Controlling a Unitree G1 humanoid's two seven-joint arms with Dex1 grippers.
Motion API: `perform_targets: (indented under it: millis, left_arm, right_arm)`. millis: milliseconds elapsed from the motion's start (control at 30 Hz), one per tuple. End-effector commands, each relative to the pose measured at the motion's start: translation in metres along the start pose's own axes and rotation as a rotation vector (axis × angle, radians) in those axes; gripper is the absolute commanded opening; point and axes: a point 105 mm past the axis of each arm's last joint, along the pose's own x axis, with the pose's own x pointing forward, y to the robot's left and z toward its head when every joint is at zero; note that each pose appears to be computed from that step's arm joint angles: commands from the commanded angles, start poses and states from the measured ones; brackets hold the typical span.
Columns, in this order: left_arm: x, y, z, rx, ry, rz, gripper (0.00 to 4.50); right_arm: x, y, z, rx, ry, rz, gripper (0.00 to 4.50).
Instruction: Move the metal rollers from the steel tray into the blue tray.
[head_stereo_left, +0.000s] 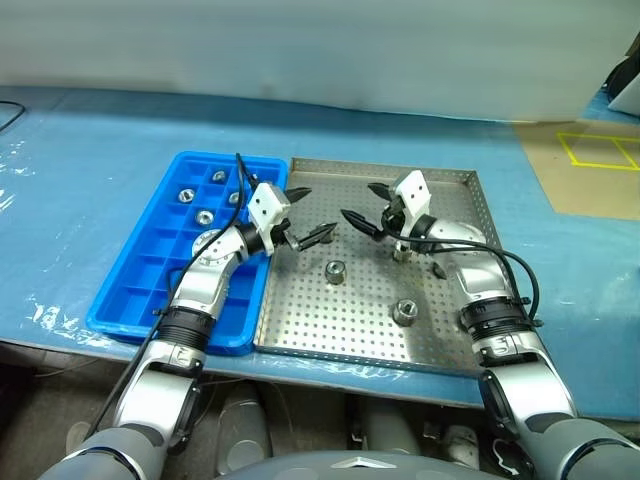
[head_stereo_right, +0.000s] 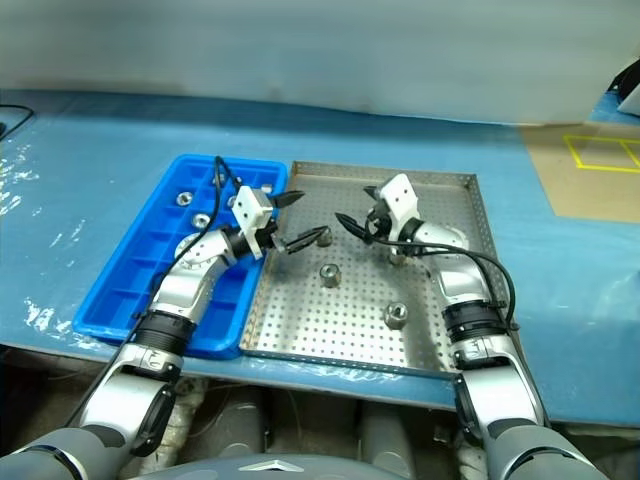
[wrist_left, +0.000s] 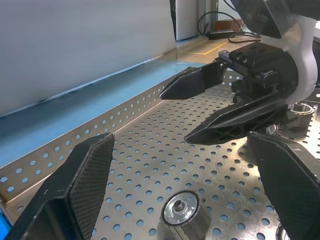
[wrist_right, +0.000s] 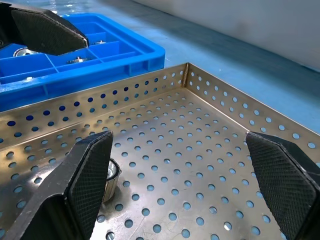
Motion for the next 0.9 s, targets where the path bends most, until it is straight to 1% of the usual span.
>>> perform_targets:
  millis: [33, 200, 533, 733, 900]
  left_arm:
    - [0.0, 0.008, 0.012, 0.035, -0.023, 0.009, 4.5]
    - [-0.007, 0.018, 0.01, 0.032, -0.009, 0.036, 4.5]
    - [-0.006, 0.024, 0.011, 0.028, -0.003, 0.026, 4.5]
    - [-0.007, 0.014, 0.007, -0.059, 0.014, -0.054, 4.5]
    - [-0.007, 0.013, 0.003, -0.062, 0.037, -0.059, 4.5]
  right_arm:
    - [-0.003, -0.003, 0.015, -0.046, -0.048, -0.014, 4.46]
    - [-0.005, -0.004, 0.016, -0.058, -0.045, -0.014, 4.46]
    - [-0.01, -0.008, 0.015, -0.073, -0.031, -0.031, 4.46]
    - [-0.012, -0.01, 0.013, -0.076, -0.015, -0.033, 4.46]
    - [-0.014, -0.012, 0.012, -0.076, -0.013, -0.037, 4.46]
